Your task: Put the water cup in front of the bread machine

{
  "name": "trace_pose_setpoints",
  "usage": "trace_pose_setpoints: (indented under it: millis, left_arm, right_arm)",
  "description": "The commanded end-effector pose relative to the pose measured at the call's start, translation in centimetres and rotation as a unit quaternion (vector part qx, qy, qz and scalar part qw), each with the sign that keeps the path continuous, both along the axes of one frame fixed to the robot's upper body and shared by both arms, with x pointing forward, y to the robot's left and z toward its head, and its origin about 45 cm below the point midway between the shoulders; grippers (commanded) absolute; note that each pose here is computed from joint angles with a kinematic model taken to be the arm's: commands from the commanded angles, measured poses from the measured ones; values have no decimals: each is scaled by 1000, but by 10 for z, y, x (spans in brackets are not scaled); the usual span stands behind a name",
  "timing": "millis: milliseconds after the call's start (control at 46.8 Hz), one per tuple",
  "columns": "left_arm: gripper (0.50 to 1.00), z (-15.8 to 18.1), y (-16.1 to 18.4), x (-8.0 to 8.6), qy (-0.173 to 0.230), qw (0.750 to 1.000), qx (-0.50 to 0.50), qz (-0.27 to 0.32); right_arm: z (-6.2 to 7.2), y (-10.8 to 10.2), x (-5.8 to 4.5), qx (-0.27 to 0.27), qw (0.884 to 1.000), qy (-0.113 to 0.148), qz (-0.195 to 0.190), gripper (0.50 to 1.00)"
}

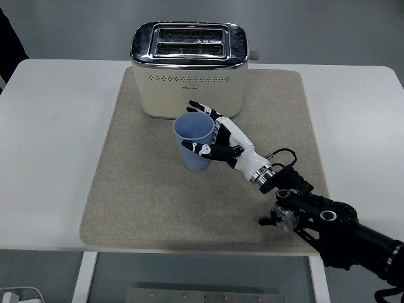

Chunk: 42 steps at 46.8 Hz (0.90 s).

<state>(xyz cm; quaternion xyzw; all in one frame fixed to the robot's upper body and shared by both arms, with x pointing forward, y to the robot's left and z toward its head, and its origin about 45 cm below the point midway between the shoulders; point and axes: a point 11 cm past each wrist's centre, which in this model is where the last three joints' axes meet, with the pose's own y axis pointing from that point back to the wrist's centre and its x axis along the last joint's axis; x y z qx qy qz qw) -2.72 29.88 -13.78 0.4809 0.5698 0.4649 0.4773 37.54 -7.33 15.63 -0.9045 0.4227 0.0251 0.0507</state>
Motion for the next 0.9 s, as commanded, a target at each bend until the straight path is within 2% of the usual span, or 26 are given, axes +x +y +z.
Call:
trace_pose_setpoints:
  millis: [0,449,684,876]
  left_arm:
    - [1000,0,0,0,0,1000,0,-1]
    - [1000,0,1,0,0,1000,1,1]
    - [1000,0,1,-1,1,1000,1,0]
    - [1000,0,1,-1,1,1000,1,0]
  right_arm:
    - [0,0,1,-3,1000,2,-1,913]
    - [5,-1,3,5,1000,0,-4,913]
    - [15,-8,2,12,1000,-9,0,913]
    - [15,-19,-3,13,1000,-8,0,913]
